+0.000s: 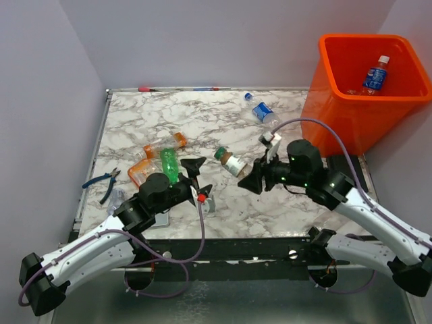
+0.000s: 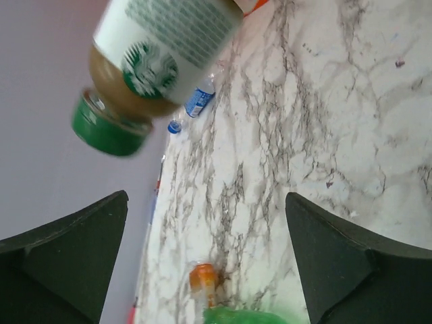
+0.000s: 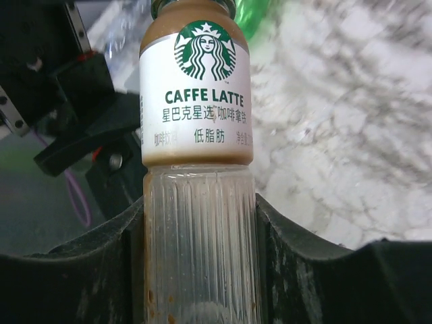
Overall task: Put the plastic bottles in the bin
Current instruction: Pick up the plastic bottle from the corner of the board.
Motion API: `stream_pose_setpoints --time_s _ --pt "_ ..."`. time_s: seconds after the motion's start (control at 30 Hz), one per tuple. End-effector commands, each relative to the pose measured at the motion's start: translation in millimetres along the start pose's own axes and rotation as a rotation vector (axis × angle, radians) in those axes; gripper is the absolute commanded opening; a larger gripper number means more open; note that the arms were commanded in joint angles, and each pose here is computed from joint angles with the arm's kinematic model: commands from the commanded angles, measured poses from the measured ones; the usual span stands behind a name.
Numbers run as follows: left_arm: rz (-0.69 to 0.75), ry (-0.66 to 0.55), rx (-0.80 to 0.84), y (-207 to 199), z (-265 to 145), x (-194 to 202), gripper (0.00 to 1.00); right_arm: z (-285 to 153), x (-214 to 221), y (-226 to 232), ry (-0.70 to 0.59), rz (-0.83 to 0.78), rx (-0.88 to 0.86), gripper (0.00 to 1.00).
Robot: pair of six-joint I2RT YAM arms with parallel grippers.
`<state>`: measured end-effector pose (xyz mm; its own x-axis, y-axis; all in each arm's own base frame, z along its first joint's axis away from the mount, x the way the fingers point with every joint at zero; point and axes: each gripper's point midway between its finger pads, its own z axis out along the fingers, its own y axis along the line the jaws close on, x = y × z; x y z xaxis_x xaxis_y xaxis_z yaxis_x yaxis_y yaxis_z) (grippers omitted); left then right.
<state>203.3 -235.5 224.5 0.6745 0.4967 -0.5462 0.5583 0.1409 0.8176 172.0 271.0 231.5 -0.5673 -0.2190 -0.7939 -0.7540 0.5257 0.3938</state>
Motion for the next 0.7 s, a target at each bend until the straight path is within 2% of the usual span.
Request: stream_pose_setpoints --time_s 0.0,0.07,0.17,0.23,0.33,0.4,0.47,0.53,0.6,0.67 --pt "-0.436 -0.040 -0.242 48.3 -7.0 -17.3 0.99 -36.8 -64.6 -19.9 -0.380 0.004 0.184 0.34" --pt "-0.681 -0.030 -0.351 68.1 -9.3 -17.6 0.99 -53.8 -74.0 -22.4 -0.500 0.012 0.207 0.35" --pt "-0.986 -0.053 -0.334 79.6 3.7 -36.4 0.99 -71.1 -77.6 -22.9 -0.647 0.010 0.200 0.35" --pt "-1.184 -0.198 -0.261 77.7 16.8 -64.0 0.99 -79.9 -81.4 -19.6 -0.735 0.012 0.172 0.35" --pt "-1.486 -0.525 -0.172 86.7 19.9 -106.9 0.99 -82.8 -78.7 -15.6 -0.793 0.008 0.128 0.34" --pt "-1.642 -0.633 -0.143 95.5 23.9 -116.7 0.99 -84.5 -77.3 -10.7 -0.820 -0.005 0.092 0.34" --pt "-1.749 -0.751 -0.062 102.3 25.6 -131.7 0.99 -83.6 -74.7 -0.9 -0.828 -0.033 0.032 0.34" --pt "-1.785 -0.872 0.062 108.9 22.7 -153.9 0.99 -81.0 -72.5 3.6 -0.822 -0.053 0.004 0.34" --pt "-1.809 -0.928 0.137 114.2 24.9 -165.7 0.99 -77.6 -70.3 2.3 -0.817 -0.057 0.003 0.34" --pt "-1.811 -0.933 0.165 116.0 30.7 -170.0 0.99 -75.6 -69.2 2.6 -0.823 -0.062 -0.007 0.33"
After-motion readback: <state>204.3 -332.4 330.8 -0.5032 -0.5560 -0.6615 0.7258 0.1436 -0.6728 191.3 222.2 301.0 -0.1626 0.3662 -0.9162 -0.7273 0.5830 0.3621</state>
